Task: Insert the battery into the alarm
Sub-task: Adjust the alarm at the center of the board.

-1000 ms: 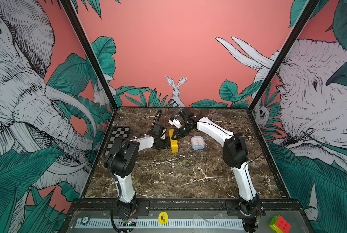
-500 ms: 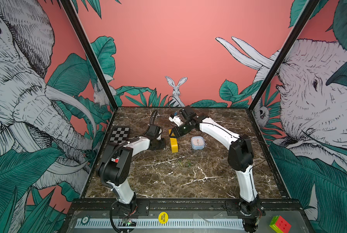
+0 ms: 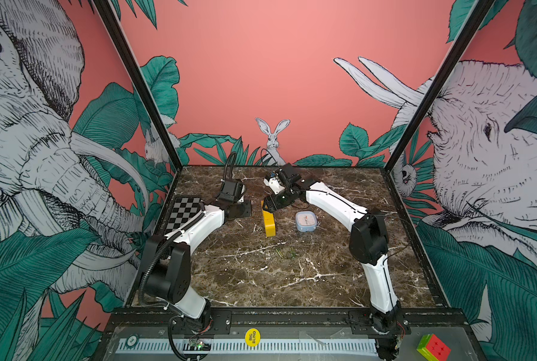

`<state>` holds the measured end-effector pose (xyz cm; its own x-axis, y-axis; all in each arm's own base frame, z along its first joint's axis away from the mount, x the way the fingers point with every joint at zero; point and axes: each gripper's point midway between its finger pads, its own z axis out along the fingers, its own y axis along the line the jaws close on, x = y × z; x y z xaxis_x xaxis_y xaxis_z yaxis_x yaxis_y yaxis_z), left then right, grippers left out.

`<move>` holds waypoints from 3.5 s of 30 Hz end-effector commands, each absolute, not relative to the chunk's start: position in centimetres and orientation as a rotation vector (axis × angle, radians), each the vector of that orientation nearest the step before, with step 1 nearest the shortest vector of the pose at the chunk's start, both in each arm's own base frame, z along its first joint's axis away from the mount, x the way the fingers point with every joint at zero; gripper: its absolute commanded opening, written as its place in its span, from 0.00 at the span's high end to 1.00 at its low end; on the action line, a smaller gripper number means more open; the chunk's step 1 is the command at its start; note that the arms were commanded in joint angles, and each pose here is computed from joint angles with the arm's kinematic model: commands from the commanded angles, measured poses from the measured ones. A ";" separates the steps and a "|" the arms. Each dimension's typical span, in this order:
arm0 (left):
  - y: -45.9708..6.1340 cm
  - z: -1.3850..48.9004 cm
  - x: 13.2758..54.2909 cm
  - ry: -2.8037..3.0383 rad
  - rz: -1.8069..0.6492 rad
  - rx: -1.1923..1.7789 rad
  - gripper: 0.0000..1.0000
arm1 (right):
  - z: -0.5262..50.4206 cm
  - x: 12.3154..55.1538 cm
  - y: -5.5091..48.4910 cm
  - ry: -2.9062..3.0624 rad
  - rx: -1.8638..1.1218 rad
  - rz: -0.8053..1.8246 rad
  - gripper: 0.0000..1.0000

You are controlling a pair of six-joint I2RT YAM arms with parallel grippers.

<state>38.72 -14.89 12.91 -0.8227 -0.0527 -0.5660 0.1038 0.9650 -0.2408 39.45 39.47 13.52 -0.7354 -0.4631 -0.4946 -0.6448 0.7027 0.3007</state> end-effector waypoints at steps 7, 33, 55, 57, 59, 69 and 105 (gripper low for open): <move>-13.2 12.7 37.5 2.530 -0.302 0.001 0.60 | 11.2 39.1 40.3 2.618 -0.888 0.573 0.31; -9.4 14.1 38.0 2.454 -0.394 -0.210 0.60 | 16.5 38.4 42.1 2.019 -1.430 0.242 0.72; -9.9 11.5 38.5 2.482 -0.496 -0.238 0.60 | 7.1 34.4 43.5 1.239 -1.708 -0.260 0.59; -10.1 11.3 38.4 2.485 -0.513 -0.236 0.60 | 6.7 34.4 43.2 1.244 -1.706 -0.272 0.51; -10.3 11.2 38.3 2.488 -0.524 -0.235 0.60 | 6.4 34.5 42.9 1.249 -1.702 -0.287 0.39; -11.9 12.0 39.6 2.469 -0.592 -0.121 0.59 | 8.7 32.9 42.5 1.325 -1.630 -0.119 0.01; -21.2 8.5 43.2 2.548 -0.998 0.338 0.39 | 6.1 41.4 34.9 1.982 -1.270 -0.068 0.01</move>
